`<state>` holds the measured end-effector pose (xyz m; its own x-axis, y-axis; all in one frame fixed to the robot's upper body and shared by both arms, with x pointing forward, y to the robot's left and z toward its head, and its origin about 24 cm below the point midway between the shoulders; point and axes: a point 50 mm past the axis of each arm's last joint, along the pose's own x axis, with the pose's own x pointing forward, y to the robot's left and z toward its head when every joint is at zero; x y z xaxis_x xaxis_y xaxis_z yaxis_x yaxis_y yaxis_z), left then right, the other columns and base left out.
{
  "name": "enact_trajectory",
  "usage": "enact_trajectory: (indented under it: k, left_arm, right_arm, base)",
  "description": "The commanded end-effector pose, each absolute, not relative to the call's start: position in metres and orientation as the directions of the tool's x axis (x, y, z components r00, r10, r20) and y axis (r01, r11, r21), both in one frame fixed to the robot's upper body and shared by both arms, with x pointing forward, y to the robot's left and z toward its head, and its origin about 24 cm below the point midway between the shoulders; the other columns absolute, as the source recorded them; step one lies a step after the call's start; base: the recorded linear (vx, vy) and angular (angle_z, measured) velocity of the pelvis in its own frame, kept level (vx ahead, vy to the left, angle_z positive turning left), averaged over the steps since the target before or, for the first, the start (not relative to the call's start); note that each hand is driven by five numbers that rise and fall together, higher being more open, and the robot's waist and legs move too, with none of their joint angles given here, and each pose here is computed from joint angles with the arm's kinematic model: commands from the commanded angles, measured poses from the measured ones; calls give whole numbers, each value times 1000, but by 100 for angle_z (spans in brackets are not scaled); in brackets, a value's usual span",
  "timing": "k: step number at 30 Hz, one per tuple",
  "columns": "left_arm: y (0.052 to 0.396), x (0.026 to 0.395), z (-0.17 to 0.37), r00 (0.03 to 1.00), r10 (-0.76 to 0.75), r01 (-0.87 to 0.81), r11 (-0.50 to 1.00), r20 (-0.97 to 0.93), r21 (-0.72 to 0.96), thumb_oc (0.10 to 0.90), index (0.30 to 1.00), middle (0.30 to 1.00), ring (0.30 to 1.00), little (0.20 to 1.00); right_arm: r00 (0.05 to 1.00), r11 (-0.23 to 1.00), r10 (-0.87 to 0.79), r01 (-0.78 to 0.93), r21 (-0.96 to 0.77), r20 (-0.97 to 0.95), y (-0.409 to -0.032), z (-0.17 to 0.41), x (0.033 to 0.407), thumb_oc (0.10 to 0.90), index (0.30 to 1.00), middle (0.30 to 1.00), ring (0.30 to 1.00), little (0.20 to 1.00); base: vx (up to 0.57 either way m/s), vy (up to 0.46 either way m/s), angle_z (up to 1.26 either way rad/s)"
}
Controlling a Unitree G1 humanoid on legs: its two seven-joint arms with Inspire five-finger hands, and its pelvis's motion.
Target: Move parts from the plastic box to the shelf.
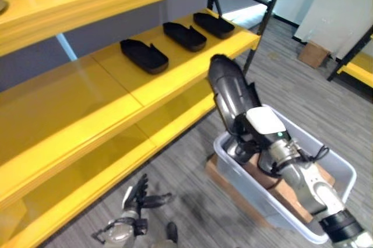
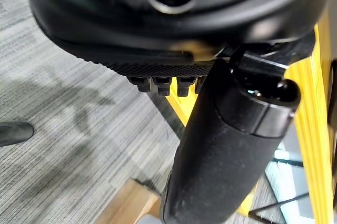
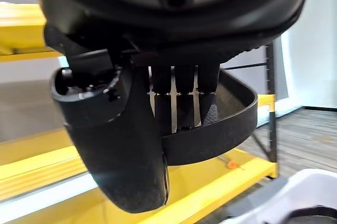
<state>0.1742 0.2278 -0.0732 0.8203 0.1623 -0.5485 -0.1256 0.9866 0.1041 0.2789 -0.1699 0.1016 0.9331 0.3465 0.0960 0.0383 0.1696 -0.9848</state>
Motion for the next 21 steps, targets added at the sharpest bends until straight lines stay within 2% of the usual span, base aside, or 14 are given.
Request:
enact_trajectory:
  k: [1,10,21]
  left_arm:
    - [227,205,-40,919,146,-101,985,-366,140,900,1000,1000,1000,1000]
    - [235,216,-33,925,179,-123,975,-334,183,900,1000,1000,1000,1000]
    - [217,226,-32,938,133,-79,981,-320,175,900,1000,1000,1000,1000]
  right_arm:
    - [824,184,424,327,-927,375,-151,171,296,400,300,300,300,300]
    - [819,187,433,326,-927,375,-143,170,296,400,300,300,300,300]
    - [778,246,406,412,-877,480,-160,186,278,400,300,300,300,300]
  base:
    - [-7,227,37]
    - [-32,138,21]
    - [42,-18,43]
